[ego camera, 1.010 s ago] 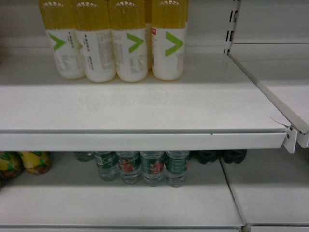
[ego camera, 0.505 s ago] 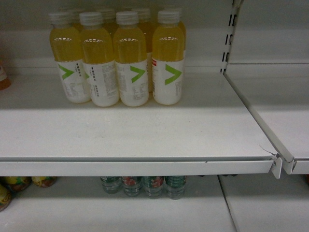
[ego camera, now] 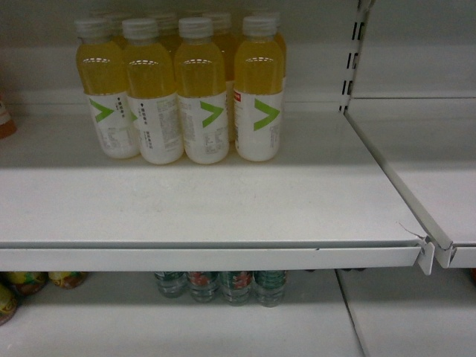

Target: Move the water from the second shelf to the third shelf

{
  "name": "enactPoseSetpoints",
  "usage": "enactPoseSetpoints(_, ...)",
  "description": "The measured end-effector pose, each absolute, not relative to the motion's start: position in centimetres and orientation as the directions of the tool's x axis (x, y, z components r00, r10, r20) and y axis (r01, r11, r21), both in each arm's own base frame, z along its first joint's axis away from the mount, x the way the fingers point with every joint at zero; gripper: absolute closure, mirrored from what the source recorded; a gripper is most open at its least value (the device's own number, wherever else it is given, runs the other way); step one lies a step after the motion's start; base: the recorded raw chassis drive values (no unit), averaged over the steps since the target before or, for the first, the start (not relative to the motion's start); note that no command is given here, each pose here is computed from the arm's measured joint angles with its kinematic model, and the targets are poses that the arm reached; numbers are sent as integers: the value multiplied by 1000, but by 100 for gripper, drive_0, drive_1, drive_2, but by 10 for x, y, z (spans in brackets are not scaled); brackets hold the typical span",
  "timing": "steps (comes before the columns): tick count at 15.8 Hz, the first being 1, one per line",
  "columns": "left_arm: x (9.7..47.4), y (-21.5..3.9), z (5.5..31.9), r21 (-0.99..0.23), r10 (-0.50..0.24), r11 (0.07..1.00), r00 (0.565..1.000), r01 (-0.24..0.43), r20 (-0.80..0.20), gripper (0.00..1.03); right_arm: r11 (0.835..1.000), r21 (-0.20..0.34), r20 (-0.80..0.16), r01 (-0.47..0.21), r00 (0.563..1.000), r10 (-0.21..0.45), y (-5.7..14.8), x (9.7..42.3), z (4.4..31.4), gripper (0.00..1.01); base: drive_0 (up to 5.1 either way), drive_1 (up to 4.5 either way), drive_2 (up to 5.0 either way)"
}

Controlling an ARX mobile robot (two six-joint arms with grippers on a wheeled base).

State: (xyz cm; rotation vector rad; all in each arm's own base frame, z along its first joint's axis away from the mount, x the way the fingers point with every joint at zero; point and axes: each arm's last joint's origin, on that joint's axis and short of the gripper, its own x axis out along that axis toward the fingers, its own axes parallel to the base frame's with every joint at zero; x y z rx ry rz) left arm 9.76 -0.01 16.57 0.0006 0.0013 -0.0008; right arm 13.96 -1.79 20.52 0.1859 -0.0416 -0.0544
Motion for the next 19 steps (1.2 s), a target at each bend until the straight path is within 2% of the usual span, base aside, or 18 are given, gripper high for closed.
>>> enactPoseSetpoints(4, 98, 0, 166, 1, -1, 1000, 1000, 1, -1, 5, 981, 186, 36, 50, 998, -58, -18, 140, 205, 59, -75, 38, 38)
enactPoseSetpoints(19, 98, 0, 166, 1, -1, 1000, 1000, 1, -1, 5, 981, 185, 40, 55, 997, -64, -19, 139, 206, 59, -469, 235, 235)
